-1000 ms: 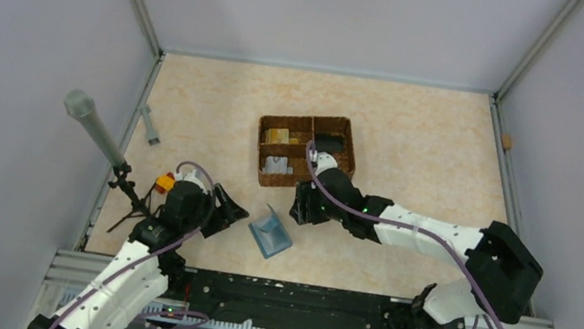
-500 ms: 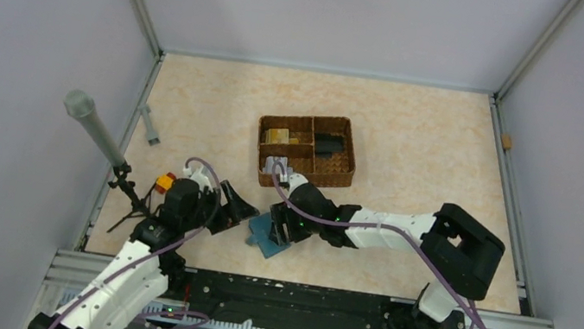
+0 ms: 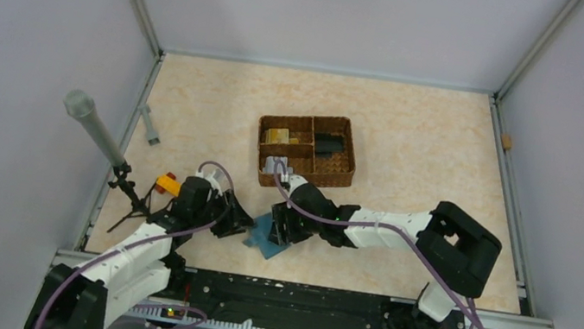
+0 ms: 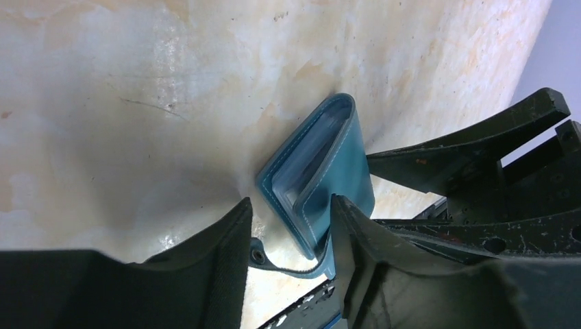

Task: Put the credit cards into the card holder
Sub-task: Close the card holder at the center of the board, then pick up the card holder from the center of the board.

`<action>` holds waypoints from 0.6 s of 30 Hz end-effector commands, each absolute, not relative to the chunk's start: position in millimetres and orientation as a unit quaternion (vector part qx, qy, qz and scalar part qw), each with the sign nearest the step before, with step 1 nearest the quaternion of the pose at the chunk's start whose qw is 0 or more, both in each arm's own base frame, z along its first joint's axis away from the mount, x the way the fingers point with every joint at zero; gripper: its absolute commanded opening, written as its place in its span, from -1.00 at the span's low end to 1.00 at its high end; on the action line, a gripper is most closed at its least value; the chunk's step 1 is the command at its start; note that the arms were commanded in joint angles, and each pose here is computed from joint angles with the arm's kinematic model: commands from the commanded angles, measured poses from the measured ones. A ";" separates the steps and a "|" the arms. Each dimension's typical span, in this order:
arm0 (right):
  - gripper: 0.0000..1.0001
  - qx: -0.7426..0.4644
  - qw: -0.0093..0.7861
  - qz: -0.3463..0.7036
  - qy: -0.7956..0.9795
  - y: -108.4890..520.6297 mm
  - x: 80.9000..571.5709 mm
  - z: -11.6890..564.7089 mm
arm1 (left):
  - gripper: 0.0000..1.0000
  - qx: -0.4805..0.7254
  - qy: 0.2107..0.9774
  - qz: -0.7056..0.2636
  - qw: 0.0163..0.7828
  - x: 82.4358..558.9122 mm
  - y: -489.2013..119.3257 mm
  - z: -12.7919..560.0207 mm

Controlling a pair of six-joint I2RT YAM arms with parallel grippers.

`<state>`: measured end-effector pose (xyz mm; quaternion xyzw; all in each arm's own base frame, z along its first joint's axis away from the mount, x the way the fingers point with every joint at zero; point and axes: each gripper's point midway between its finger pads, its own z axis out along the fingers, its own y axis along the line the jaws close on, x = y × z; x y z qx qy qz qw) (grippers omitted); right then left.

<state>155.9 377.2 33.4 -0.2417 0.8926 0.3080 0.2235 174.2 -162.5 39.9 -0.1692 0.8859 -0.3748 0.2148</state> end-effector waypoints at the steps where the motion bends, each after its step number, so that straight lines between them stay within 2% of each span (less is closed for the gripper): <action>1: 0.09 -0.224 0.204 0.346 0.888 379.1 151.4 35.5 | -0.13 -0.134 0.884 -0.388 0.224 175.6 -168.8 39.0; 7: 0.05 -0.184 0.174 0.397 0.882 371.1 147.5 35.8 | -0.45 -0.140 0.894 -0.372 0.206 167.3 -165.9 22.1; 15: -0.08 -0.139 0.135 0.457 0.868 374.1 131.3 39.3 | -0.55 -0.148 0.899 -0.360 0.200 162.0 -162.2 11.3; 18: -0.28 -0.126 0.132 0.482 0.857 378.0 128.8 48.3 | -0.55 -0.152 0.899 -0.357 0.205 163.6 -160.9 12.1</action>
